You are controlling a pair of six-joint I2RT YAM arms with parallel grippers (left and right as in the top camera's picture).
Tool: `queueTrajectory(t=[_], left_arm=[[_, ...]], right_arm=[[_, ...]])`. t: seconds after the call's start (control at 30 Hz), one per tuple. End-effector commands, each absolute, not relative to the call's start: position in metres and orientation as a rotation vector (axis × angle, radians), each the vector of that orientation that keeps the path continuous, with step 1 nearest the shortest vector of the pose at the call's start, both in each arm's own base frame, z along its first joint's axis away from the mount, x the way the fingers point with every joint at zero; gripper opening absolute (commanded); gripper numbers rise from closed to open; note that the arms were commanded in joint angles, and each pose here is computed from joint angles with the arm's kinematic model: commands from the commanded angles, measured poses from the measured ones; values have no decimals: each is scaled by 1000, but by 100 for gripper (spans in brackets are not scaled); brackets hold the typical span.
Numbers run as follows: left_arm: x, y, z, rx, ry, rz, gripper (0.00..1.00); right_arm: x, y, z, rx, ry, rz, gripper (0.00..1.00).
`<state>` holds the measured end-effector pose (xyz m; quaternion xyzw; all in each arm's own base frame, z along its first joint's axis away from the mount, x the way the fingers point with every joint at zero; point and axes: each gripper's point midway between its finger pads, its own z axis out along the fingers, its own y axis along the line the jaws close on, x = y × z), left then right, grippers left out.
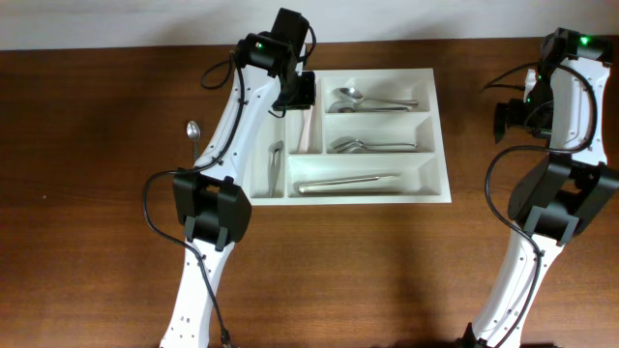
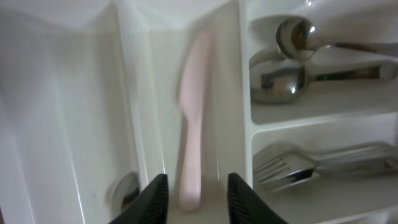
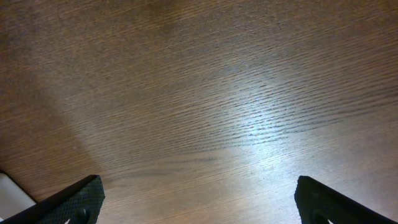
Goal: Pack container
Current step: 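Open the left gripper and withdraw it from the knife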
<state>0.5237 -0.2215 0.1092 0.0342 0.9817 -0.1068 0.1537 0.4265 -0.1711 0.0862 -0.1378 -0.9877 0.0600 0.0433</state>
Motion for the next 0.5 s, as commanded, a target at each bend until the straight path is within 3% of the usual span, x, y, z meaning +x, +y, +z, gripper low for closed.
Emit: queueTrajectory(t=[0.0, 0.2, 0.27, 0.37, 0.47], left_arm=[[531, -216, 99, 79, 2811, -286, 39], [552, -187, 149, 20, 2687, -308, 50], [556, -167, 168, -8, 2654, -294, 64], [557, -121, 183, -106, 2643, -201, 71], [552, -71, 179, -204, 2678, -43, 83]], right_arm=[[426, -174, 105, -438, -3057, 212, 99], [427, -174, 105, -438, -3058, 212, 99], [426, -174, 105, -438, -3057, 212, 99], [427, -174, 105, -438, -3058, 212, 99], [426, -174, 105, -438, -3057, 212, 99]])
